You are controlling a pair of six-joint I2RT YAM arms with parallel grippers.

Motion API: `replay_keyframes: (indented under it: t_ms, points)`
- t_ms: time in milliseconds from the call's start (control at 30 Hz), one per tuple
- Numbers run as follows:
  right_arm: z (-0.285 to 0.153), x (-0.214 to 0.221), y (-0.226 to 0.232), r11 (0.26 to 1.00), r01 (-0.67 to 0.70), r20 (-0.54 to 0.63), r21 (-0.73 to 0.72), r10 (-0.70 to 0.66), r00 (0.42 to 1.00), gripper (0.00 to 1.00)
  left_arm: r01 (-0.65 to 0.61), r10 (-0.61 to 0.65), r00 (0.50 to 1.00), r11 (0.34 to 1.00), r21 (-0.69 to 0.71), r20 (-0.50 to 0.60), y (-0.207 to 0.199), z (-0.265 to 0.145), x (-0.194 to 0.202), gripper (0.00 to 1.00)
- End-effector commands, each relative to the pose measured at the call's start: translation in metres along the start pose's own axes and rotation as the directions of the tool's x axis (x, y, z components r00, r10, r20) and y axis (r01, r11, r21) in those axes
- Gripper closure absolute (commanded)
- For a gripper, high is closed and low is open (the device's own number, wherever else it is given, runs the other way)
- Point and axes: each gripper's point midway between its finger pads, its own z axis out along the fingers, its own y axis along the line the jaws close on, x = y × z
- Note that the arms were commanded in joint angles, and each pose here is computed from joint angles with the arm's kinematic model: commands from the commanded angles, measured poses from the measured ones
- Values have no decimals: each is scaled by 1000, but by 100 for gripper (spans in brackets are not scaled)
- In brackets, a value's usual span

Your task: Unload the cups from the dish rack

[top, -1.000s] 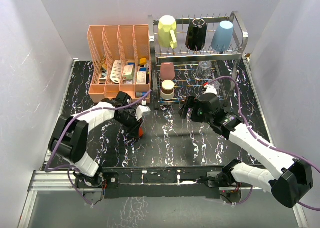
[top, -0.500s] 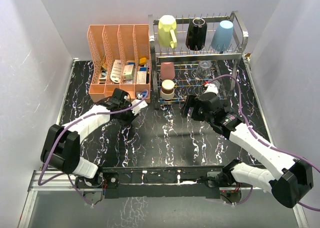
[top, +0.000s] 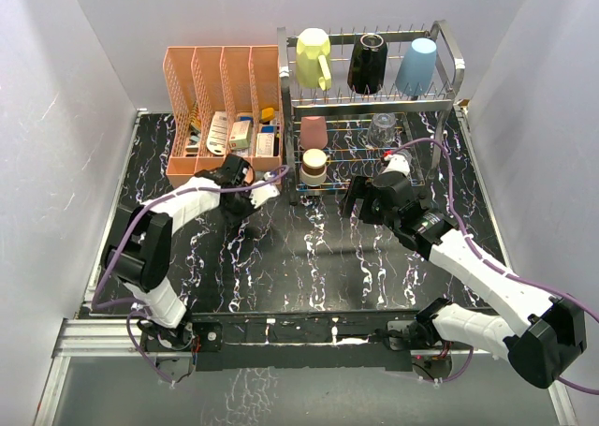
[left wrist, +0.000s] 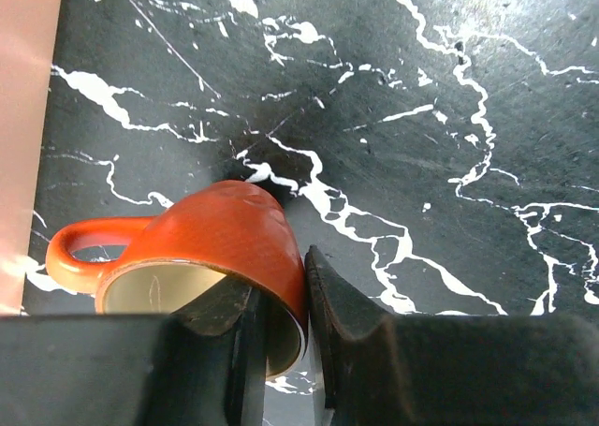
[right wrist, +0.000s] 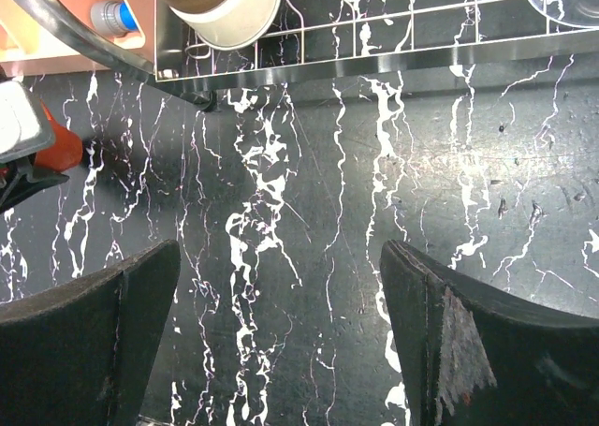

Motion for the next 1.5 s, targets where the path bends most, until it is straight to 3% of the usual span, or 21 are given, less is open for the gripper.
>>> replay_keyframes:
  t_ms: [0, 233, 467, 700, 900, 1033, 1467]
  points:
    - [-8, -29, 6, 1000, -13, 94, -10, 14, 996, 9, 3, -3, 1000, 997, 81, 2, 7, -8, -5, 94]
    - [-7, -39, 2, 1000, 5, 124, 27, -8, 992, 8, 16, -26, 996, 994, 108, 88, 21, -26, -26, 52]
    - [4, -61, 6, 996, 80, 194, 45, -87, 977, 2, 37, -47, 985, 997, 61, 163, 27, -67, -43, 36]
    - [31, -84, 32, 965, 260, 369, -42, -227, 901, 2, 161, -181, 936, 983, 87, 301, 6, -111, -56, 4]
    - [62, -96, 63, 918, 381, 457, -107, -295, 839, 2, 271, -349, 855, 931, 245, 383, -42, -123, -53, 3]
    - [84, -88, 70, 900, 415, 481, -132, -308, 821, 2, 295, -387, 797, 920, 259, 464, -57, -132, -50, 3]
    - [143, -74, 75, 887, 446, 479, -115, -344, 808, 2, 251, -360, 828, 923, 291, 429, -70, -137, -41, 3]
